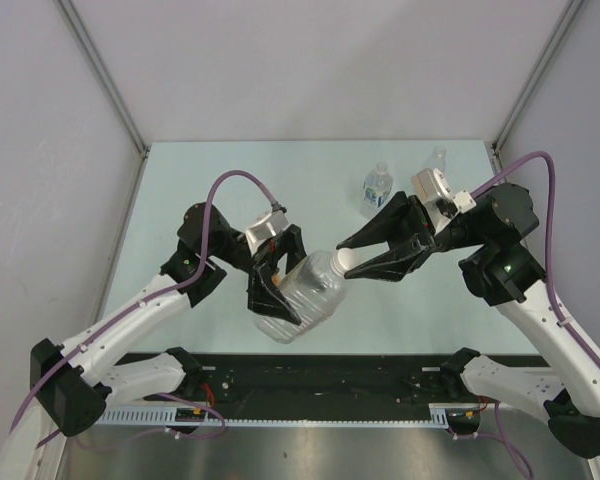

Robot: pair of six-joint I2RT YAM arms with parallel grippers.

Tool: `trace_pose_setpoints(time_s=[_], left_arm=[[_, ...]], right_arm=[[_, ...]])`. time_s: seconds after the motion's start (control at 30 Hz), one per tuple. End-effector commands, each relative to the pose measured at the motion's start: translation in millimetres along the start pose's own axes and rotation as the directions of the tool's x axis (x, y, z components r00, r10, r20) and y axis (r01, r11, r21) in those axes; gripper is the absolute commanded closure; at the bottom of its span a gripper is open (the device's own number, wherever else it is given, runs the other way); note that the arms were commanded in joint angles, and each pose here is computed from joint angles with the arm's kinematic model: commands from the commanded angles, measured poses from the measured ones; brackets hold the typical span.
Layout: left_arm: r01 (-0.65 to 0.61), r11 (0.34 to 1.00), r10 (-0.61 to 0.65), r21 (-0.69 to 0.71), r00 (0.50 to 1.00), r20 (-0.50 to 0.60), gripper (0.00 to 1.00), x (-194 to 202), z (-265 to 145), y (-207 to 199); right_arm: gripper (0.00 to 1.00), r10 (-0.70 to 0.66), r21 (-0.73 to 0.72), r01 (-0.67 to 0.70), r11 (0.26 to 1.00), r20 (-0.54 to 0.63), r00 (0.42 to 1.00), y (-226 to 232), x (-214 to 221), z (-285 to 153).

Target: Unscrew the bottle caps

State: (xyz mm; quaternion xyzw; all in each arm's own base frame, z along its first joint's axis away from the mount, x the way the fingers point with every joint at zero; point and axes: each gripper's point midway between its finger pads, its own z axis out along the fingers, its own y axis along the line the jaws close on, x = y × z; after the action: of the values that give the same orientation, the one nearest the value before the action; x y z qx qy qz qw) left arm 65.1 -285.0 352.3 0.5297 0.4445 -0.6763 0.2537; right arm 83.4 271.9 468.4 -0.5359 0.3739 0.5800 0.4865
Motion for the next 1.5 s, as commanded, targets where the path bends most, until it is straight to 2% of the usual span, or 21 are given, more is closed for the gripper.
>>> trace_pose_setpoints(time_s=[0.0,0.07,0.1,0.17,0.2,0.27,0.5,0.67,0.8,0.9,0.93,1.0,1.03,1.13,1.17,1.23,1.27,1.3,1.37,1.43,1.47], left_arm=[[-0.27,0.963,0.27,0.006,0.961,0.056,1.0,-38,-1,-21],[-0.272,0.962,0.272,-0.009,0.961,0.059,1.0,-39,-1,-20],[-0.277,0.96,0.279,-0.038,0.958,0.06,1.0,-39,-2,-17],[-0.279,0.958,0.282,-0.064,0.958,0.054,1.0,-38,-2,-13],[-0.277,0.958,0.281,-0.069,0.958,0.053,1.0,-38,-2,-12],[-0.276,0.958,0.28,-0.077,0.959,0.05,1.0,-37,-3,-10],[-0.273,0.956,0.279,-0.109,0.959,0.049,1.0,-37,-3,-2],[-0.275,0.951,0.284,-0.144,0.958,0.045,1.0,-38,-4,3],[-0.28,0.922,0.301,-0.268,0.953,0.04,1.0,-42,-10,21],[-0.285,0.846,0.346,-0.451,0.937,0.056,1.0,-55,-24,41],[-0.26,0.787,0.355,-0.56,0.932,0.067,1.0,-61,-35,58],[-0.251,0.719,0.385,-0.648,0.92,0.071,1.0,-67,-48,67],[-0.226,0.662,0.39,-0.715,0.918,0.072,1.0,-68,-59,78],[-0.197,0.57,0.399,-0.797,0.915,0.059,1.0,-68,-73,90],[-0.166,0.48,0.408,-0.862,0.911,0.051,1.0,-72,-87,100],[-0.194,0.415,0.417,-0.889,0.909,-0.003,1.0,-65,-86,103],[-0.207,0.337,0.434,-0.919,0.9,-0.044,1.0,-65,-91,106],[-0.213,0.308,0.439,-0.927,0.897,-0.06,1.0,-64,-93,106],[-0.213,0.199,0.433,-0.956,0.895,-0.109,1.0,-60,-101,111],[-0.212,0.143,0.412,-0.967,0.901,-0.137,1.0,-54,-104,116],[-0.229,0.13,0.405,-0.965,0.9,-0.159,1.0,-51,-101,117]], right_arm=[[1.0,0.129,-0.14,-0.142,0.98,-0.097,0.987,23,30,-3],[1.0,0.137,-0.127,-0.148,0.981,-0.097,0.986,21,30,-3],[0.9,0.146,-0.093,-0.155,0.984,-0.09,0.985,16,30,-3],[0.79,0.158,-0.062,-0.164,0.985,-0.088,0.984,12,30,-3],[0.68,0.16,-0.056,-0.166,0.985,-0.089,0.983,11,31,-4],[0.61,0.169,-0.026,-0.172,0.985,-0.086,0.982,7,31,-4],[0.24,0.165,0.03,-0.163,0.986,-0.067,0.984,1,26,-7],[0.13,0.161,0.095,-0.158,0.983,-0.031,0.986,-7,16,-10],[0.08,0.147,0.26,-0.152,0.954,0.038,0.988,-30,2,-20],[0.07,0.116,0.437,-0.146,0.888,0.094,0.989,-54,-8,-37],[0.07,0.107,0.492,-0.149,0.858,0.112,0.988,-62,-10,-43],[0.08,0.079,0.597,-0.156,0.787,0.154,0.985,-76,-18,-56],[0.08,0.074,0.619,-0.165,0.768,0.171,0.983,-79,-21,-60],[0.1,0.077,0.692,-0.241,0.681,0.259,0.963,-94,-29,-72],[0.11,0.082,0.709,-0.269,0.652,0.287,0.954,-99,-30,-76],[0.12,0.106,0.725,-0.348,0.594,0.358,0.928,-109,-31,-82],[0.12,0.118,0.727,-0.378,0.574,0.383,0.916,-112,-31,-84],[0.12,0.138,0.714,-0.415,0.564,0.414,0.9,-113,-31,-82],[0.12,0.145,0.721,-0.451,0.527,0.446,0.883,-120,-29,-83],[0.12,0.166,0.713,-0.473,0.518,0.458,0.873,-121,-25,-75],[0.12,0.156,0.732,-0.483,0.481,0.471,0.868,-127,-22,-79]])
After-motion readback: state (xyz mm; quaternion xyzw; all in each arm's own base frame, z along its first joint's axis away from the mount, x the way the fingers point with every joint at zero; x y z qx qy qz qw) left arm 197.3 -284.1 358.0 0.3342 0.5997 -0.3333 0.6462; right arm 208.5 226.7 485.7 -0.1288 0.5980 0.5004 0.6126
